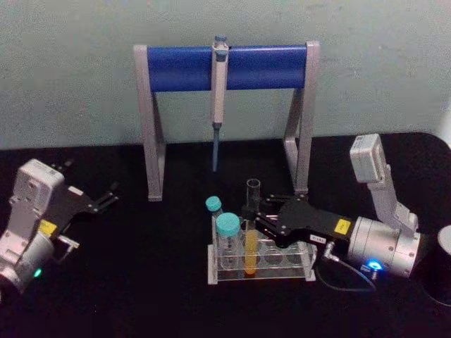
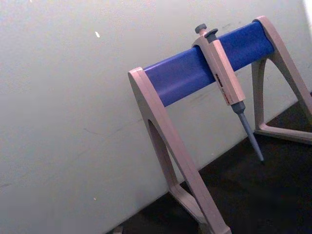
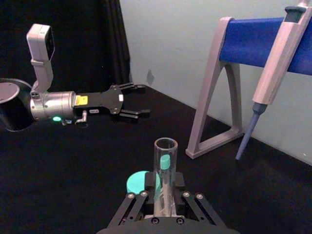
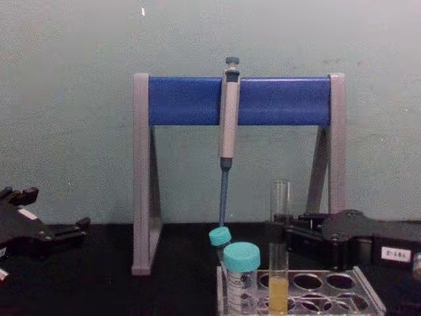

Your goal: Pick up the test tube from the test tube rack, shake it, then place it back into the test tube rack.

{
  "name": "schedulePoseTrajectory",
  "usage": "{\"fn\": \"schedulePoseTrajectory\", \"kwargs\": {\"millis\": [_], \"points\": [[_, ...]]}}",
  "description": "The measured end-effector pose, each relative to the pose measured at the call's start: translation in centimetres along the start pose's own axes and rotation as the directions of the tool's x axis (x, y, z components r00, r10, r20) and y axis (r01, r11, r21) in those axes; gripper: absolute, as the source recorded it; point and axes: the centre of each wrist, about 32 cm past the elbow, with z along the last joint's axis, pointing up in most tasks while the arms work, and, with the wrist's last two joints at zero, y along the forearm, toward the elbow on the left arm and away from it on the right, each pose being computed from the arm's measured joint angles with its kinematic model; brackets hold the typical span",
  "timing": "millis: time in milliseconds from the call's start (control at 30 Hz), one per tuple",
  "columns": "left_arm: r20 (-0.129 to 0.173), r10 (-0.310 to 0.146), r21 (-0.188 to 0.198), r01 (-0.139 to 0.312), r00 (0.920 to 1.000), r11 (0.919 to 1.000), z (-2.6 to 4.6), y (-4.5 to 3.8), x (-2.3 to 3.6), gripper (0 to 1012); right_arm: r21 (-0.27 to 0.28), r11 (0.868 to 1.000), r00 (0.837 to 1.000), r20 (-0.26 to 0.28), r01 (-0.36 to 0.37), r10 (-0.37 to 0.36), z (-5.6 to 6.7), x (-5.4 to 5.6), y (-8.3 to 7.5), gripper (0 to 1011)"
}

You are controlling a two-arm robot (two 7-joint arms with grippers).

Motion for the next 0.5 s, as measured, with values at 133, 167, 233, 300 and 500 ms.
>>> {"fn": "schedulePoseTrajectory", "kwargs": {"millis": [133,167,233,300,500], "points": [[0.000,0.000,0.000,0.000,1.0000,1.0000,0.00,0.00,0.00,1001,-0.002,1.000,1.000,0.000,-0.001,0.001,0.00,0.00,-0.01,281],[0.000,0.000,0.000,0.000,1.0000,1.0000,0.00,0.00,0.00,1001,-0.002,1.000,1.000,0.000,-0.001,0.001,0.00,0.01,-0.01,307],[0.000,0.000,0.000,0.000,1.0000,1.0000,0.00,0.00,0.00,1001,-0.002,1.000,1.000,0.000,-0.001,0.001,0.00,0.01,0.00,385],[0.000,0.000,0.000,0.000,1.0000,1.0000,0.00,0.00,0.00,1001,-0.002,1.000,1.000,0.000,-0.002,0.002,0.01,0.01,0.00,444],[0.000,0.000,0.000,0.000,1.0000,1.0000,0.00,0.00,0.00,1001,-0.001,1.000,1.000,0.001,-0.002,0.002,0.02,0.02,0.00,605]]}}
